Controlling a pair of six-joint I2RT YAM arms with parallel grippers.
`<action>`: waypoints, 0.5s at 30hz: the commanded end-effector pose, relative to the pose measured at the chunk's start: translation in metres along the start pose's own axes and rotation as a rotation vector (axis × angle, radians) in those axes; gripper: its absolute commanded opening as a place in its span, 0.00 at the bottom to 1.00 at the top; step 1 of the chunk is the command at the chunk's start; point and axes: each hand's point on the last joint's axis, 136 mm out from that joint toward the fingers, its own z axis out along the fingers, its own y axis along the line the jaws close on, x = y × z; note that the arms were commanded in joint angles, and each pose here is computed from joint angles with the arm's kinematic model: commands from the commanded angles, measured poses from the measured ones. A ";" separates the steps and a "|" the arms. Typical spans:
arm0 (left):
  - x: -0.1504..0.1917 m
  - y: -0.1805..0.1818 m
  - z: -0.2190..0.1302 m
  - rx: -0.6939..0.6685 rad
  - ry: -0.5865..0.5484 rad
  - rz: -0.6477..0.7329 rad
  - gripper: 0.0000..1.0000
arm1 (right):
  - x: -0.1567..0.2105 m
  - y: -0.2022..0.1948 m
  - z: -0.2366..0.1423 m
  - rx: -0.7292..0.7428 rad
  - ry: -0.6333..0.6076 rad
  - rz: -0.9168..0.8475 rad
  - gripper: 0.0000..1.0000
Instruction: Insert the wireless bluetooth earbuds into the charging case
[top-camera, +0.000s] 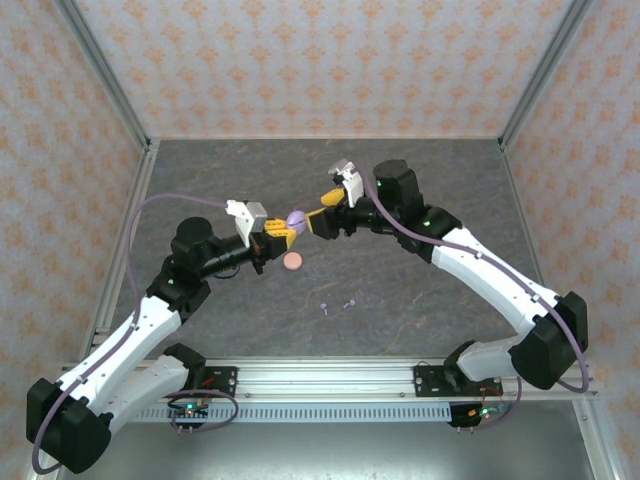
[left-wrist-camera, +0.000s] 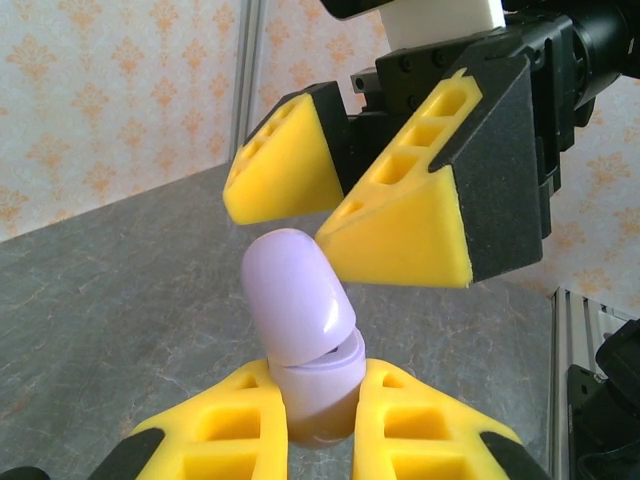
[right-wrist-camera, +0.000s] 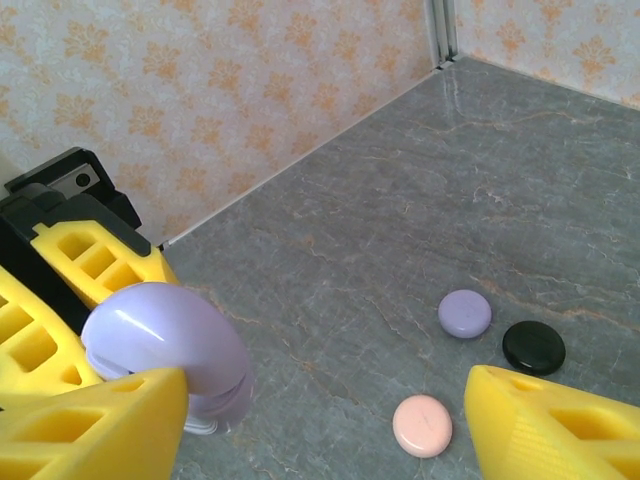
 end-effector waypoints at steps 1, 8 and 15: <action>-0.017 -0.009 0.000 0.031 -0.029 0.047 0.10 | -0.026 0.003 0.000 0.005 -0.066 -0.022 0.73; -0.016 -0.009 0.000 0.029 -0.020 0.054 0.10 | -0.027 -0.002 0.001 0.027 -0.057 -0.010 0.74; -0.012 -0.008 0.001 0.022 -0.007 0.052 0.10 | -0.023 -0.005 -0.002 0.047 -0.038 0.019 0.74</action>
